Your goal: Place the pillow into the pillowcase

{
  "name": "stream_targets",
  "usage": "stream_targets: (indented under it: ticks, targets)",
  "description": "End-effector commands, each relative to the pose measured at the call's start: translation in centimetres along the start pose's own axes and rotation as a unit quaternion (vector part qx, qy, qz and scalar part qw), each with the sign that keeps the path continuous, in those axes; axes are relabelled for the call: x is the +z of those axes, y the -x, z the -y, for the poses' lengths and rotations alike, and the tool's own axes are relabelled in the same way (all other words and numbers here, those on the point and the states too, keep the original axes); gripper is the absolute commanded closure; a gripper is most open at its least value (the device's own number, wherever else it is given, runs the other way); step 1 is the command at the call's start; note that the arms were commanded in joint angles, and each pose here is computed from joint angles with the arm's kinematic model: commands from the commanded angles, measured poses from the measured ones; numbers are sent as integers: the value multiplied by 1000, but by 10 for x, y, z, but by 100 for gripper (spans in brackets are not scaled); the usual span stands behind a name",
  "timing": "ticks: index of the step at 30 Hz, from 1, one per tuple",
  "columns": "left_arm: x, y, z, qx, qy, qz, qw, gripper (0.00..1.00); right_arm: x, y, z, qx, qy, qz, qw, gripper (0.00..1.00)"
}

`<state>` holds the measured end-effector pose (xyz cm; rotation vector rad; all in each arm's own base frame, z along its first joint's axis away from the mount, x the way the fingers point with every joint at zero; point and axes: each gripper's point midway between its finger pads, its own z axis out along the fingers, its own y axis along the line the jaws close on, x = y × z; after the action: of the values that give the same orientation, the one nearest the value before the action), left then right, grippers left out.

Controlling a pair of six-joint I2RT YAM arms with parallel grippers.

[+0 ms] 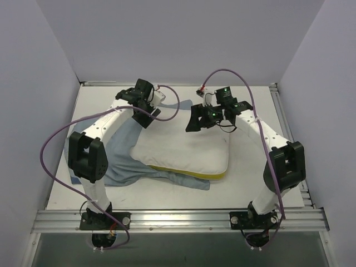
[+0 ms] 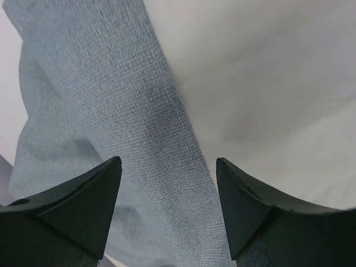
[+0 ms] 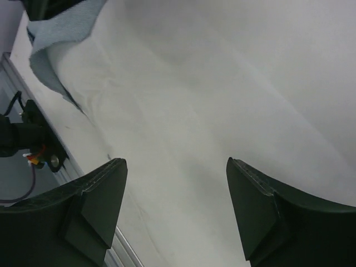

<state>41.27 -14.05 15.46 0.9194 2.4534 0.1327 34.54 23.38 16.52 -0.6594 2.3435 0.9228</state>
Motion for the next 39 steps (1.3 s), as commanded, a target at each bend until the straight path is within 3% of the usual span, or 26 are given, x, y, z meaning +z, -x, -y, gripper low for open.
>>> stream_targets:
  ticks: [1, 7, 11, 15, 16, 20, 26, 29, 30, 32, 35, 39]
  targets:
    - [-1, -19, -20, -22, 81, -32, 996, 23, 15, 24, -47, 29, 65, 26, 997, 27]
    - [3, -52, -9, -23, 67, -70, 995, 23, 56, 20, -64, 113, 124, 19, 986, 30]
    - [13, -60, -9, -23, 66, -86, 994, 31, 92, -3, -38, 165, 107, -11, 980, 43]
    - [10, -48, -22, -31, 70, -69, 995, 53, 114, -42, -16, 213, 80, -50, 972, 53]
    - [8, -41, -18, -28, 54, -55, 997, 68, 117, -47, -13, 219, 76, -55, 971, 56]
    - [-8, -13, 16, 14, -17, -9, 1000, 100, 130, -62, -6, 243, 72, -67, 965, 60]
    - [-46, 40, 141, 83, -207, 64, 973, 100, 138, -57, -7, 257, 81, -66, 961, 62]
    - [-58, 59, 178, 69, -275, 82, 956, 100, 138, -55, -10, 265, 88, -65, 958, 62]
    - [-67, 64, 194, 60, -321, 90, 941, 100, 138, -55, -11, 269, 90, -65, 957, 62]
    - [-67, 67, 205, 54, -356, 90, 929, 100, 137, -51, -12, 270, 97, -57, 956, 62]
    - [-54, 62, 203, 44, -357, 75, 930, 100, 133, -49, -14, 278, 103, -52, 954, 62]
    - [-22, 33, 154, 0, -317, 39, 948, 100, 107, -42, -8, 277, 119, -38, 953, 61]
